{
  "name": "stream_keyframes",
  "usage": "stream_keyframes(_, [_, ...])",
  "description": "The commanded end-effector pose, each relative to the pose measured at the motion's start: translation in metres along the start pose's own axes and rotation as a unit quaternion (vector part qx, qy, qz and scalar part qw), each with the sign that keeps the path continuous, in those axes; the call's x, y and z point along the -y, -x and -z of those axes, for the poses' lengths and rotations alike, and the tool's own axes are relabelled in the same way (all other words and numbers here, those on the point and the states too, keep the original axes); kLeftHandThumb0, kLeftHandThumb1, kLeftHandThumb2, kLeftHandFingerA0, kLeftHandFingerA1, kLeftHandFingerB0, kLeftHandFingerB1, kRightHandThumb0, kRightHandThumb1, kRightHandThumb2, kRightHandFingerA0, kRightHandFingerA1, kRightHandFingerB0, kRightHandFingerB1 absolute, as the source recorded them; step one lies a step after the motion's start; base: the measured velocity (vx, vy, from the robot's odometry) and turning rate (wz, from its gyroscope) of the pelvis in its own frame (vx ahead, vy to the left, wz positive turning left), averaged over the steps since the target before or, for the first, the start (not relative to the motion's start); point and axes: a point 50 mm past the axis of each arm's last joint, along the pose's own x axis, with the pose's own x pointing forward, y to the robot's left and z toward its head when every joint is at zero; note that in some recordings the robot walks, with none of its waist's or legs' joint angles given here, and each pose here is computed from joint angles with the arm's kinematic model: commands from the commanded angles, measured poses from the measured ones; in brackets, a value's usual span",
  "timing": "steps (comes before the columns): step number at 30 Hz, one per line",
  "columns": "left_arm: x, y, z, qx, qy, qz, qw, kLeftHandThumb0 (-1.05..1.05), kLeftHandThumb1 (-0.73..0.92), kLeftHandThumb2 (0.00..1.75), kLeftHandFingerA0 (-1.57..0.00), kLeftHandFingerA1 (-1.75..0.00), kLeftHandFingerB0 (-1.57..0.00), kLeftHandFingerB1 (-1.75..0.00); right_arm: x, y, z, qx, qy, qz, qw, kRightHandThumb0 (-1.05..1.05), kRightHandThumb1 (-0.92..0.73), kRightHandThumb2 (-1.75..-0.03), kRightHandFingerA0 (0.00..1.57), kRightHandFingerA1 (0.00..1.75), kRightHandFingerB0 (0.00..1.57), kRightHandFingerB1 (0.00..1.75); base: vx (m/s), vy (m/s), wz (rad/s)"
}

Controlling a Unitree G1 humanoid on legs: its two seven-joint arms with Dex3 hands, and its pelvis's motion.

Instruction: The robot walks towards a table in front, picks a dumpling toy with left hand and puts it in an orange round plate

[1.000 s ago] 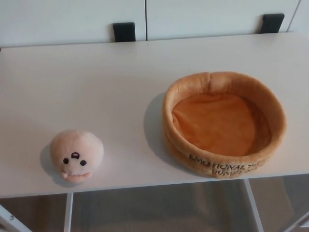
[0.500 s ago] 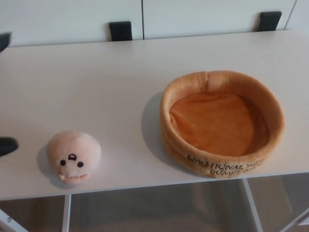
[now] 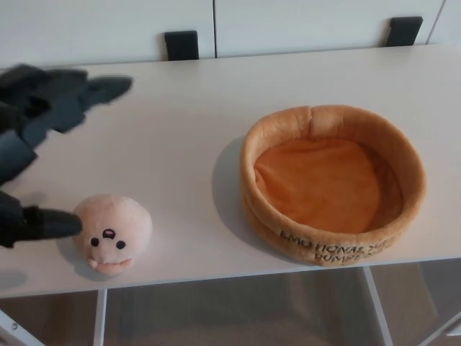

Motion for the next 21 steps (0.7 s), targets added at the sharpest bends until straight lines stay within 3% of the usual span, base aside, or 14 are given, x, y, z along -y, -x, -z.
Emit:
stream_keyframes(1, [0.026,-0.001,0.019,-0.137,-0.022,0.225,0.964,-0.58,0.35,0.77,0.0,-0.23,0.0,-0.15,0.009,-0.001,0.001,-0.013,-0.007,0.006,1.0,-0.53,-0.58,-0.86,0.61,0.59,0.29,0.45,0.0,0.0,0.0])
stream_keyframes(2, [0.027,-0.001,0.02,-0.14,-0.024,0.231,0.963,-0.58,0.35,0.77,0.0,-0.23,0.0,-0.15,0.009,-0.001,0.001,-0.014,-0.007,0.006,1.0,-0.53,-0.58,-0.86,0.61,0.59,0.29,0.45,0.0,0.0,0.0])
stream_keyframes(3, [0.03,-0.002,0.022,-0.149,-0.025,0.242,0.958,-0.57,0.34,0.77,0.0,-0.23,0.0,-0.16,0.009,-0.001,0.002,-0.016,-0.009,0.005,1.0,-0.48,-0.66,-0.62,0.67,0.44,0.32,0.32,0.0,0.0,0.0])
stream_keyframes(5, [0.032,-0.003,0.025,-0.159,-0.021,0.253,0.954,-0.57,0.35,0.77,0.0,-0.2,0.0,-0.14,0.009,-0.001,0.002,-0.017,-0.012,0.004,1.0,-0.45,-0.7,-0.61,0.68,0.47,0.31,0.31,0.0,0.0,0.0])
stream_keyframes(8, [0.036,-0.008,0.032,-0.174,-0.022,0.273,0.946,-0.63,0.37,0.78,0.0,-0.17,0.0,-0.1,0.008,0.0,0.003,-0.016,-0.017,0.003,1.0,-0.47,-0.71,-0.62,0.67,0.52,0.29,0.3,0.0,0.0,0.0])
stream_keyframes(9, [0.037,-0.009,0.033,-0.175,-0.022,0.273,0.946,-0.64,0.38,0.79,0.0,-0.16,0.0,-0.09,0.008,0.0,0.003,-0.017,-0.017,0.003,1.0,-0.55,-0.59,-0.85,0.62,0.61,0.23,0.42,0.0,0.0,0.0])
stream_keyframes(17, [0.04,-0.025,0.039,-0.195,-0.037,0.242,0.95,-0.61,0.34,0.79,0.0,-0.22,0.0,-0.16,0.006,-0.001,0.003,-0.023,-0.012,0.0,1.0,-0.54,-0.59,-0.84,0.61,0.58,0.22,0.42,0.0,0.0,0.0])
stream_keyframes(18, [0.04,-0.027,0.039,-0.195,-0.046,0.237,0.951,-0.73,0.31,0.69,0.0,-0.21,0.0,-0.14,0.006,-0.001,0.003,-0.022,-0.015,0.0,1.0,-0.56,-0.59,-0.84,0.61,0.58,0.22,0.42,0.0,0.0,0.0])
stream_keyframes(21, [0.041,-0.03,0.039,-0.197,-0.055,0.224,0.953,-0.72,0.32,0.69,0.0,-0.21,0.0,-0.13,0.006,0.0,0.004,-0.021,-0.017,-0.001,1.0,-0.54,-0.58,-0.85,0.6,0.59,0.22,0.43,0.0,0.0,0.0])
